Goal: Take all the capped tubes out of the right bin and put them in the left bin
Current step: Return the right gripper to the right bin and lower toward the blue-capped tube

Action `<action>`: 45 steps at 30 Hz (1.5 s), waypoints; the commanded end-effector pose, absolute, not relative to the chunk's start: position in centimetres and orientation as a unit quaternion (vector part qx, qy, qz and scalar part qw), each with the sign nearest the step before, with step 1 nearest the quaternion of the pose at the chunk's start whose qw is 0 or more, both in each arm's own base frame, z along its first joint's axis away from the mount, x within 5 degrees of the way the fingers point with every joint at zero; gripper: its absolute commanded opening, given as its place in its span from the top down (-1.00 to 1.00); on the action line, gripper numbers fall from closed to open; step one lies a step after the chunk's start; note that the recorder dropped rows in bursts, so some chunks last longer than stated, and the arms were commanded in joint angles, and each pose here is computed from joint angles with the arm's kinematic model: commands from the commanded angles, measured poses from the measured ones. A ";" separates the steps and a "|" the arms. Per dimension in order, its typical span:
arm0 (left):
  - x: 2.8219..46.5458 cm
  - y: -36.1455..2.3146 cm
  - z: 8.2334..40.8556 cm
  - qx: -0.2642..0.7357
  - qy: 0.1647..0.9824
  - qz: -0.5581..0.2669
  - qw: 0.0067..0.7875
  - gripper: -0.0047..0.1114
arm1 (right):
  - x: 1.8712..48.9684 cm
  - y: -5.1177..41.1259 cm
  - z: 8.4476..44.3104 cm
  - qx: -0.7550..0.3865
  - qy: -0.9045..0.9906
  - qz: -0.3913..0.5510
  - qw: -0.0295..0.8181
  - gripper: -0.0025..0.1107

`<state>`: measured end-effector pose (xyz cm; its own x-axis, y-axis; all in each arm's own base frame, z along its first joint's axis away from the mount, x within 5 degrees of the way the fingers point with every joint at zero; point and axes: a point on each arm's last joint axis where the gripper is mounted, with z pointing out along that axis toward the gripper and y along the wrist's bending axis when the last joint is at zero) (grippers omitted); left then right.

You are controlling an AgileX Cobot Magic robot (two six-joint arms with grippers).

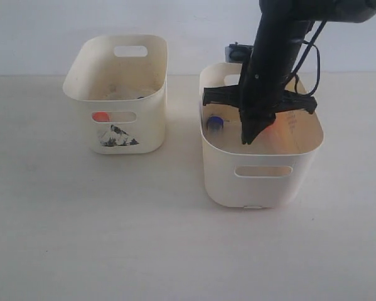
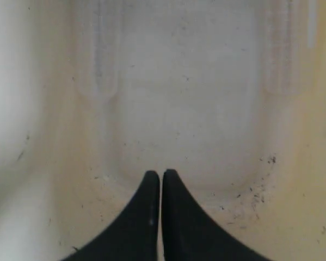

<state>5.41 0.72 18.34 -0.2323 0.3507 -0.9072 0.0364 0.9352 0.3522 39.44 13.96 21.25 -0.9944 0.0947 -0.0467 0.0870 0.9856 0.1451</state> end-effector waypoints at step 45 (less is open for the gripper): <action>5.4 0.7 18.5 0.123 0.772 0.123 0.611 0.84 | 43.6 12.2 21.1 0.043 0.992 0.104 0.063 0.94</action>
<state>5.41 0.72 18.34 -0.2323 0.3507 -0.9072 0.0364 0.9352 0.3522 43.49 12.12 22.36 -0.9806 0.1180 -0.1567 0.0820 0.9722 0.2193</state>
